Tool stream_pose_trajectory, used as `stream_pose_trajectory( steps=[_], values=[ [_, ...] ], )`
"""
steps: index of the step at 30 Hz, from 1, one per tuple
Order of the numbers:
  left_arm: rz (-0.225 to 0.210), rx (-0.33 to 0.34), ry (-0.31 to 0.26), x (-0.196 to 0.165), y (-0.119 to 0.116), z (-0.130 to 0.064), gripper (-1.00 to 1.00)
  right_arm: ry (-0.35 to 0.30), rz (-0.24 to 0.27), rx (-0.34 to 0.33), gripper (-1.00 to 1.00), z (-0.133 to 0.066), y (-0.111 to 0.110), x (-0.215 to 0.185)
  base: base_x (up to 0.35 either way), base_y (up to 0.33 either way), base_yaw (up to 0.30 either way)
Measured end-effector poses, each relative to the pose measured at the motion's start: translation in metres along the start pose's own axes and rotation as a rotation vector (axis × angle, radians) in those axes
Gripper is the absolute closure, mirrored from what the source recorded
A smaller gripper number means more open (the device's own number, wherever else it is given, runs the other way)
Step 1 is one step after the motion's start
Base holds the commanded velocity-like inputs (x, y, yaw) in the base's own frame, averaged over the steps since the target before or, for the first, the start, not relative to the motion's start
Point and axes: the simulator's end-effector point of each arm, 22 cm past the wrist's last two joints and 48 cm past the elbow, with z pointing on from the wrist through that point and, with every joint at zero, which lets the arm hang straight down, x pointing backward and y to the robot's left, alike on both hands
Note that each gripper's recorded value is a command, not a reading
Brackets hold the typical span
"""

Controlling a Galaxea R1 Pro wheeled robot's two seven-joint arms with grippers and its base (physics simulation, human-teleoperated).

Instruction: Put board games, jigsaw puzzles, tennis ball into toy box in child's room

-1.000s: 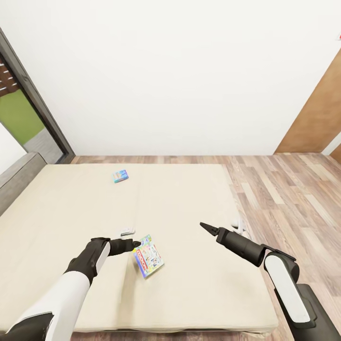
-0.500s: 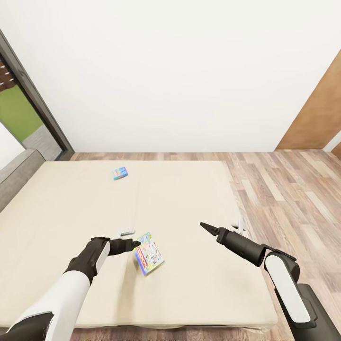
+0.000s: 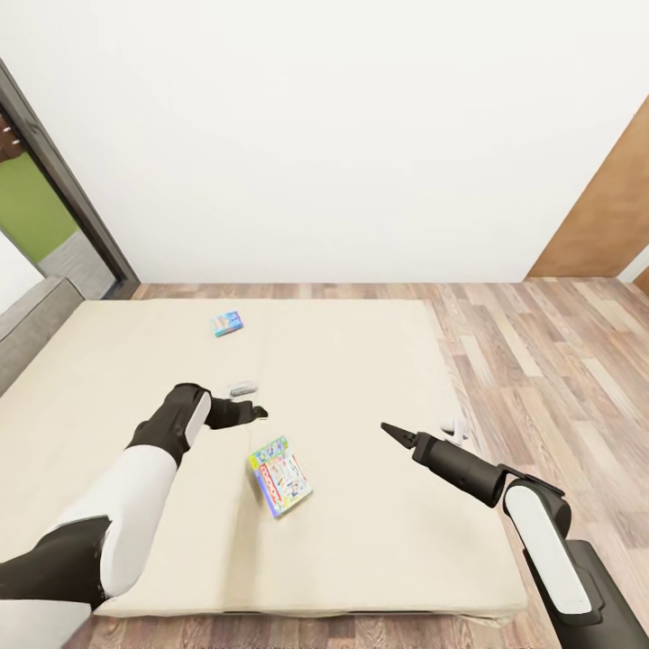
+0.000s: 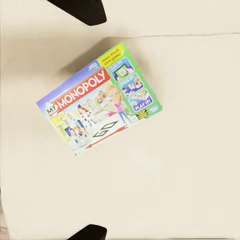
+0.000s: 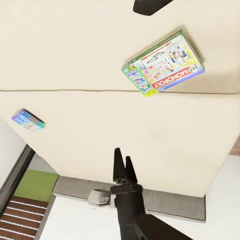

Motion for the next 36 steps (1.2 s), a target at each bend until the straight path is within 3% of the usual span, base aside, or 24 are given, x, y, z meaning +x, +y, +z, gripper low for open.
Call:
stream_pose_trajectory(
  steps=[4,20,25,29,32,36],
  values=[
    [0.007,-0.009,-0.027,-0.027,-0.005,-0.008,-1.00,0.006,0.002,0.003,-1.00,0.001,-0.003,0.002,0.000,0.000,0.000],
    [0.008,-0.025,-0.035,-0.055,-0.006,-0.012,-1.00,0.042,0.030,0.006,-1.00,0.004,-0.012,0.013,0.000,0.000,0.000],
    [0.008,-0.025,-0.030,-0.053,-0.005,-0.007,-1.00,0.071,0.049,-0.037,-1.00,0.005,-0.005,0.020,0.000,0.000,0.000],
    [0.006,-0.026,-0.019,-0.048,-0.003,-0.001,-1.00,0.113,0.079,-0.166,-1.00,0.001,0.020,0.028,0.000,0.000,0.007],
    [0.005,-0.028,-0.014,-0.045,-0.002,0.003,-1.00,0.139,0.126,-0.361,-1.00,-0.015,0.057,0.027,0.000,0.000,0.047],
    [0.004,-0.029,-0.007,-0.042,0.000,0.007,-1.00,0.120,0.171,-0.521,-1.00,-0.038,0.080,0.012,0.000,0.000,0.070]
  ],
)
